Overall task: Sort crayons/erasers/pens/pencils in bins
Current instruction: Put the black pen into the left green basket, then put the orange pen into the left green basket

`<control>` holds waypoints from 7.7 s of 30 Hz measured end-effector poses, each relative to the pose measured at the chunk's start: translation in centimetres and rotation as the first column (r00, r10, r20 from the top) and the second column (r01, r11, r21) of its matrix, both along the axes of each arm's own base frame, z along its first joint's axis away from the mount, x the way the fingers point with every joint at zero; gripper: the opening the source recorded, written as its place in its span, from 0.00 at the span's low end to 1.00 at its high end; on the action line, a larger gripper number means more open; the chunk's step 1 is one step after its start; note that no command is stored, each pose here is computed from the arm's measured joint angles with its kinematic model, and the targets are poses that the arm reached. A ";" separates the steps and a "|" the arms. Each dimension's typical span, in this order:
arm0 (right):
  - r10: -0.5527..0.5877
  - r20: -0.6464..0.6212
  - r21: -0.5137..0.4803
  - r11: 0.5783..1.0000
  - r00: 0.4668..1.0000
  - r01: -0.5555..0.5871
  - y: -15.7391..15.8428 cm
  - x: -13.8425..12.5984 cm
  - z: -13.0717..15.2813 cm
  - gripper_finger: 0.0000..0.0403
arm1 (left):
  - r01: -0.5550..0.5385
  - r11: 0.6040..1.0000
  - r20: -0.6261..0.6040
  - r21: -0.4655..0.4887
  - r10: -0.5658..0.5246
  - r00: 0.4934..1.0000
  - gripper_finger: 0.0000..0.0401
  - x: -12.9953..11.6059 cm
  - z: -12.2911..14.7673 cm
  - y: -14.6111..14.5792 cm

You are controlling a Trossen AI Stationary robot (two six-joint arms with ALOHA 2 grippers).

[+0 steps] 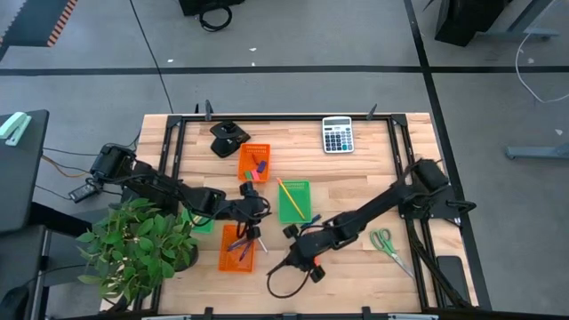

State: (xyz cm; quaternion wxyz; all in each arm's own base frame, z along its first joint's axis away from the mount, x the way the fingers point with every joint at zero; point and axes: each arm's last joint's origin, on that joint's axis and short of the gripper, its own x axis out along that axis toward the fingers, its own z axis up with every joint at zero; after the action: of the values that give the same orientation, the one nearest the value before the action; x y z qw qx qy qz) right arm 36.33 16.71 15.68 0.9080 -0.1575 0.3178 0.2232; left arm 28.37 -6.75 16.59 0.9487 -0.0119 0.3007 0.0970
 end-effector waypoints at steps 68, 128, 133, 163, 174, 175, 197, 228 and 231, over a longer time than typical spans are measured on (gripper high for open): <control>-0.345 0.096 -0.204 0.911 0.934 0.358 -6.1 -0.9 5.7 0.11 | 0.095 0.984 0.095 -0.149 -0.081 0.992 0.33 0.2 1.6 -0.3; -0.660 -0.177 -0.147 0.752 0.730 0.643 -3.5 -8.9 1.3 0.50 | -0.518 0.855 -0.175 0.002 0.510 0.842 0.11 -16.5 3.0 -3.8; -0.661 -0.178 -0.146 0.750 0.729 0.645 -3.5 -8.9 1.2 0.50 | -0.573 0.819 -0.223 0.036 0.566 0.794 0.13 -16.4 3.0 -3.0; -0.651 -0.167 -0.136 0.759 0.741 0.636 -3.4 -8.8 1.3 0.50 | -0.520 0.851 -0.529 0.073 0.475 0.703 0.18 -16.5 2.5 -2.7; -0.647 -0.164 -0.143 0.763 0.745 0.631 -3.5 -8.7 1.3 0.50 | -0.504 0.856 -0.449 0.112 0.496 0.743 0.11 -16.4 2.7 -2.5; -0.647 -0.164 -0.143 0.763 0.745 0.631 -3.5 -8.7 1.3 0.50 | -0.496 0.859 -0.427 0.125 0.498 0.755 0.12 -16.3 2.7 -2.4; -0.629 -0.149 -0.136 0.777 0.763 0.614 -3.4 -8.5 1.4 0.50 | -0.416 0.881 -0.234 0.225 0.463 0.855 0.15 -11.4 3.1 0.3; -0.397 -0.271 0.185 0.872 0.877 0.453 2.1 -9.8 2.3 0.50 | -0.094 0.975 0.056 0.202 0.085 0.995 0.14 -3.7 4.9 0.2; -0.446 -0.264 0.196 0.844 0.855 0.500 2.6 -10.2 2.2 0.50 | -0.024 0.973 0.045 0.228 0.015 0.999 0.15 -2.9 4.5 0.4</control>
State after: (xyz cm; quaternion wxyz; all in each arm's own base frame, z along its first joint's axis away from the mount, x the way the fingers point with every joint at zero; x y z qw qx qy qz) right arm 26.10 19.29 17.92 0.9090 0.0697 0.4084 0.0458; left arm 25.48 -6.39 21.10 0.9491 0.0923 0.2668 0.1399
